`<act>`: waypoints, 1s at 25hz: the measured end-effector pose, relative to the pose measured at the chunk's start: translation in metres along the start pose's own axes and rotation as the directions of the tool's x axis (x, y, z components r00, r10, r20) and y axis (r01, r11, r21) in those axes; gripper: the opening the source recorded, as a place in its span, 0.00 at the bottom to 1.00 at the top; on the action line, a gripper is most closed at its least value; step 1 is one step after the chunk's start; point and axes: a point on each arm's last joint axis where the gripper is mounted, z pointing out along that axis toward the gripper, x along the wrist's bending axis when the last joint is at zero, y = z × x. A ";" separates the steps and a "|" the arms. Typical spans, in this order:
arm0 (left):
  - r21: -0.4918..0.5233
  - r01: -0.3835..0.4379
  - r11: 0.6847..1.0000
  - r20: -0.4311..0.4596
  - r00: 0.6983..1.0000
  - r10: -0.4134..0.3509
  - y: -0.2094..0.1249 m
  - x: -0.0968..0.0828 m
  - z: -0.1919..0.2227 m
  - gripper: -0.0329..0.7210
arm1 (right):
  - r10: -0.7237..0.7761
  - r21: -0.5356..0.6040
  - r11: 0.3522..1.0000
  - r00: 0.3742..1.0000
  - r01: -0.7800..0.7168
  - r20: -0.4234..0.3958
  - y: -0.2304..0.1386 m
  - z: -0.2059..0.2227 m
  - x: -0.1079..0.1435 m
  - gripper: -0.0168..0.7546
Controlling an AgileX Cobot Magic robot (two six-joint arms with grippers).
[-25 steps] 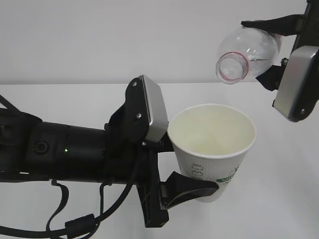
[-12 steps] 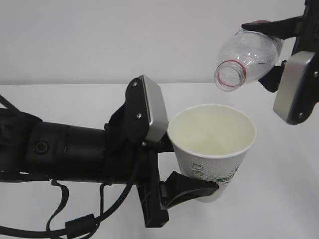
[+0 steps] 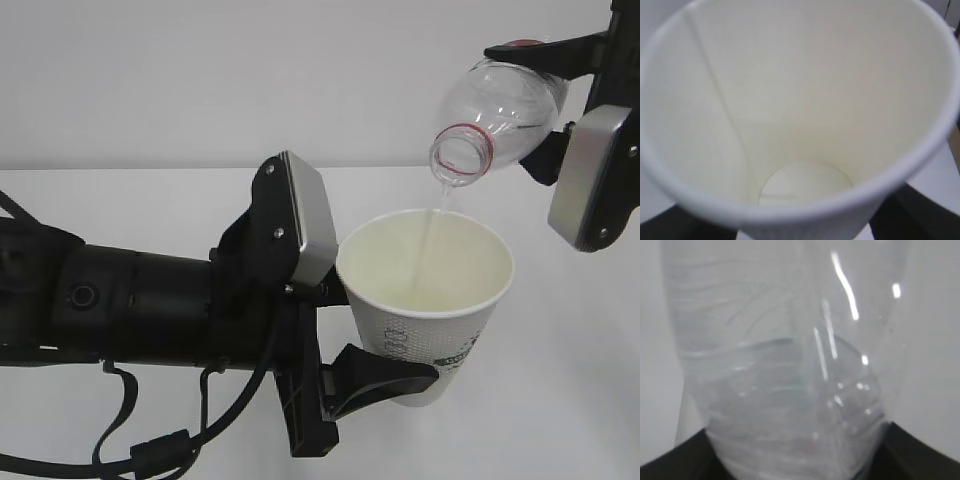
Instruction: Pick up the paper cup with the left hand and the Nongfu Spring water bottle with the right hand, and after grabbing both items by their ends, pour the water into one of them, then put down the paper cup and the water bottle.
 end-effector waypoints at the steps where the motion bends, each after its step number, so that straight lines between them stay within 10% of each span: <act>1: 0.000 0.000 1.000 0.000 1.000 0.000 0.000 0.000 0.000 0.72 | -0.001 0.000 1.000 1.000 0.001 0.000 0.000 0.000 0.000 0.59; 25: 0.014 0.032 0.999 -0.063 0.998 -0.031 -0.002 0.006 0.000 0.72 | -0.019 0.009 1.000 1.000 0.018 0.009 -0.001 0.000 -0.001 0.59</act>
